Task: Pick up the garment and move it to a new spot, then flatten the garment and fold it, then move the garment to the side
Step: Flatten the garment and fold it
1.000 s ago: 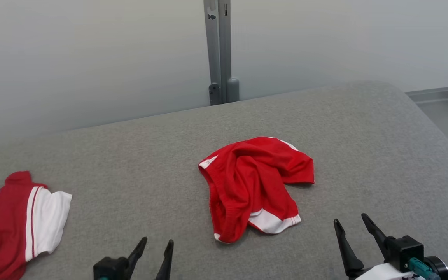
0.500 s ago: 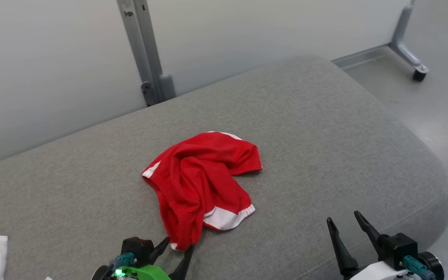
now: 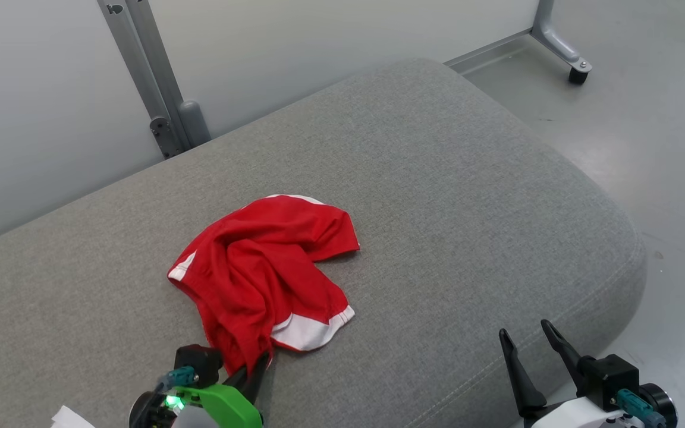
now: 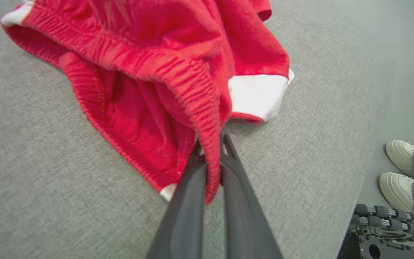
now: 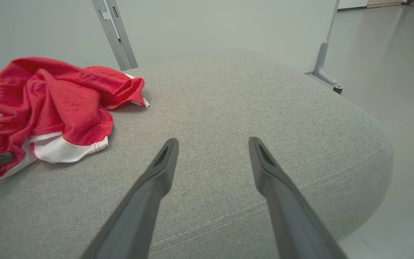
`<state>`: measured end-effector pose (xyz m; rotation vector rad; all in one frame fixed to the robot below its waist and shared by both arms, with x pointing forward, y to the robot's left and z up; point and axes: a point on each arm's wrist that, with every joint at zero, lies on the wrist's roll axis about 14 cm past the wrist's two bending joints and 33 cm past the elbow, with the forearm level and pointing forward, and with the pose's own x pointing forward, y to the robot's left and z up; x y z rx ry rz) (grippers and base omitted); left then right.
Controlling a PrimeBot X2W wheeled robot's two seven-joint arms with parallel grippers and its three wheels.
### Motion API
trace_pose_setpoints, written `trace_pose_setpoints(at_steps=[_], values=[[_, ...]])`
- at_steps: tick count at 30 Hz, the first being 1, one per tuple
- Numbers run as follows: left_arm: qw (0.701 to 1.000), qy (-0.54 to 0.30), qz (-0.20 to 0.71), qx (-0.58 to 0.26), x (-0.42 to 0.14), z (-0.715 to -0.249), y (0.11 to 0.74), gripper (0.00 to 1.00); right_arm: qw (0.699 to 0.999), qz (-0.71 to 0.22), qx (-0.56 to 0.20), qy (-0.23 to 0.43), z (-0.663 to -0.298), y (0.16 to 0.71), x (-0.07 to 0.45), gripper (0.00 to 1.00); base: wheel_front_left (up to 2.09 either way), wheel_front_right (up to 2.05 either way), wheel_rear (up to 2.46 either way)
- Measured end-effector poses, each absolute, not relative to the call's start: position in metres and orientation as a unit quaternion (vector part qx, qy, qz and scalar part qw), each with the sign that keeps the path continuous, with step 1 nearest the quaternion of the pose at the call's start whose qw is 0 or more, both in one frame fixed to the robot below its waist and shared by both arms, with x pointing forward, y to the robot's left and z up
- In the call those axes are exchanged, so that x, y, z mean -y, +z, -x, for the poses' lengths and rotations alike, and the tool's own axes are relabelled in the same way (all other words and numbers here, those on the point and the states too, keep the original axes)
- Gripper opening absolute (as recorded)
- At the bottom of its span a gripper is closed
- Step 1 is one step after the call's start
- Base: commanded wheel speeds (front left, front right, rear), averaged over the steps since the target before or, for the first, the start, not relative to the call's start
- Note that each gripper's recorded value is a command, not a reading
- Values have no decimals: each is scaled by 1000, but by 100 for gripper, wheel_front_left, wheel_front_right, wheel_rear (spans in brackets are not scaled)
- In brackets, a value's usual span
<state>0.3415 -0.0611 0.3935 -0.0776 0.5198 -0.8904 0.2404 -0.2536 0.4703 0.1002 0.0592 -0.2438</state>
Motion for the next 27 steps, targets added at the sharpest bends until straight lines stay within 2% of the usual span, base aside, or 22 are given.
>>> trace_pose_setpoints(at_steps=[7, 11, 17, 23, 27], values=[[877, -433, 135, -159, 91, -359, 463, 0, 992, -52, -25, -111, -246, 472, 248, 100, 0, 0, 0], [860, -469, 177, -92, 122, -367, 531, 0, 993, -53, -21, -103, -250, 474, 245, 100, 0, 0, 0], [817, -541, 199, -22, 173, -359, 616, 0, 994, -55, -19, -96, -253, 475, 240, 100, 0, 0, 0], [794, -556, 244, 11, 196, -366, 660, 0, 993, -57, -17, -101, -251, 474, 241, 100, 0, 0, 0], [796, -544, 265, 14, 209, -368, 676, 0, 992, -59, -18, -109, -247, 472, 243, 100, 0, 0, 0]])
